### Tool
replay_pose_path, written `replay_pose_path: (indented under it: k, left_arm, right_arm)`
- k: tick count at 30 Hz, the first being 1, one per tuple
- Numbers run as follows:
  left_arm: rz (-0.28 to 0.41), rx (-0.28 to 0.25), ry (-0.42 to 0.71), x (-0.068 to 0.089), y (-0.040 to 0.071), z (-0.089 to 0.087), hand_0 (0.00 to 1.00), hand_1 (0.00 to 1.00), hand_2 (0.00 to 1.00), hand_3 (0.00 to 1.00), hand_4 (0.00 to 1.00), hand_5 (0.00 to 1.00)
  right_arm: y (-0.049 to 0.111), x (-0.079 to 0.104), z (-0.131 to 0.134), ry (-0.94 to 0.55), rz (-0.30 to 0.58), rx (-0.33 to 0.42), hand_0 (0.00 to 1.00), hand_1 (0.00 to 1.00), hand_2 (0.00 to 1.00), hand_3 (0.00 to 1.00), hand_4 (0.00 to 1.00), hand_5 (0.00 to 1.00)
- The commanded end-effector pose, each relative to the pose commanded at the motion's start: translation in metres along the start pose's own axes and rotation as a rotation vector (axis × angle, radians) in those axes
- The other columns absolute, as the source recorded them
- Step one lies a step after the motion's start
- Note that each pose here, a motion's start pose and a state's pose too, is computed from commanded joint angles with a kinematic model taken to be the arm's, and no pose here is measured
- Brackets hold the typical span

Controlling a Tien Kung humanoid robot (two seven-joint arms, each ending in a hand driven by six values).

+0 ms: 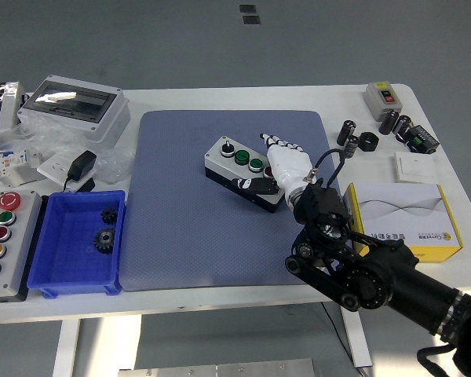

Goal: Pick up the button,place it on the desk,press the button,press the button

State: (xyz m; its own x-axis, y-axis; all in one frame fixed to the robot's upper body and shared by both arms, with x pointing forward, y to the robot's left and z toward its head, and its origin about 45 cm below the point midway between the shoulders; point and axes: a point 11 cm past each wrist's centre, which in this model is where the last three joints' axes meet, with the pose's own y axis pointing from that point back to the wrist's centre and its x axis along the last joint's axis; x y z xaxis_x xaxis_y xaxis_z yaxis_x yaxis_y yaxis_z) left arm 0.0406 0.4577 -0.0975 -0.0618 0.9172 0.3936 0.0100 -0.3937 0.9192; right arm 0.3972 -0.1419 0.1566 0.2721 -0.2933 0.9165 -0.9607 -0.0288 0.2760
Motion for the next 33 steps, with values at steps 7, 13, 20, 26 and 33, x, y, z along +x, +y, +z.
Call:
replay_pose_path:
  k: [7, 13, 20, 26, 33]
  left_arm:
    - [0.000, 0.002, 0.000, 0.000, 0.000, -0.001, 0.629, 0.589, 0.526, 0.583, 0.629, 0.151]
    - [-0.003, -0.003, -0.004, -0.001, 0.000, 0.001, 0.629, 0.590, 0.526, 0.583, 0.628, 0.149]
    - [-0.004, -0.006, -0.006, -0.002, 0.000, 0.002, 0.629, 0.590, 0.526, 0.581, 0.627, 0.148]
    - [-0.004, -0.008, -0.012, -0.002, 0.000, 0.003, 0.629, 0.590, 0.526, 0.583, 0.627, 0.145]
    - [-0.005, -0.011, -0.016, -0.003, 0.000, 0.003, 0.629, 0.590, 0.526, 0.582, 0.626, 0.145]
  right_arm:
    - [0.000, -0.008, -0.002, 0.029, -0.022, -0.002, 0.920, 0.946, 0.998, 0.998, 0.998, 0.625]
    - [0.000, -0.013, -0.005, 0.065, -0.033, 0.012, 0.623, 0.868, 0.959, 0.998, 0.998, 0.612]
    - [0.000, -0.017, -0.004, 0.093, -0.026, 0.015, 0.336, 0.729, 0.899, 0.998, 0.998, 0.525]
    - [-0.002, -0.016, 0.000, 0.106, -0.001, 0.009, 0.266, 0.620, 0.845, 0.998, 0.964, 0.401]
    - [-0.003, -0.016, 0.002, 0.131, 0.020, 0.008, 0.197, 0.502, 0.749, 0.998, 0.901, 0.275]
